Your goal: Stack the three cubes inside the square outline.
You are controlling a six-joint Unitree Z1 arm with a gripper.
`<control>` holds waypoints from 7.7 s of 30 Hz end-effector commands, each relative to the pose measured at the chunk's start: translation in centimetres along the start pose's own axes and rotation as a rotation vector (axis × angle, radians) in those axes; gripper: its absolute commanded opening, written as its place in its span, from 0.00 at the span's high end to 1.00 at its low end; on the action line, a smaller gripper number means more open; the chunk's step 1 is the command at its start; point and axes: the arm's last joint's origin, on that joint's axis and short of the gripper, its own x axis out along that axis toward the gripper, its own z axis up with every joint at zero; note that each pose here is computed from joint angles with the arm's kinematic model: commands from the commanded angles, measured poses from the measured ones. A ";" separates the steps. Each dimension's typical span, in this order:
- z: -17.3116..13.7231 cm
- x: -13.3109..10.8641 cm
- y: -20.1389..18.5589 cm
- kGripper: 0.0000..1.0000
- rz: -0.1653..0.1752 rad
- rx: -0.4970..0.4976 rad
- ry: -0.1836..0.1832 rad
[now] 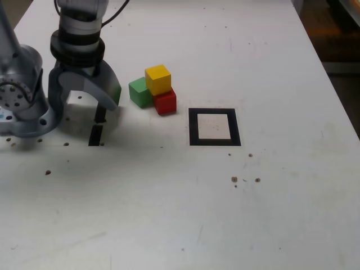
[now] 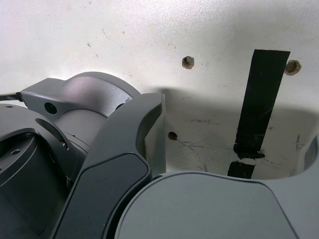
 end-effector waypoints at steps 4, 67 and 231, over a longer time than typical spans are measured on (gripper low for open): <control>-0.1 -0.1 0.0 0.01 -0.002 -0.002 -0.007; 12.3 -7.6 4.1 0.61 -0.030 -0.288 -0.054; 18.5 -12.5 -3.8 0.82 0.012 -0.183 -0.158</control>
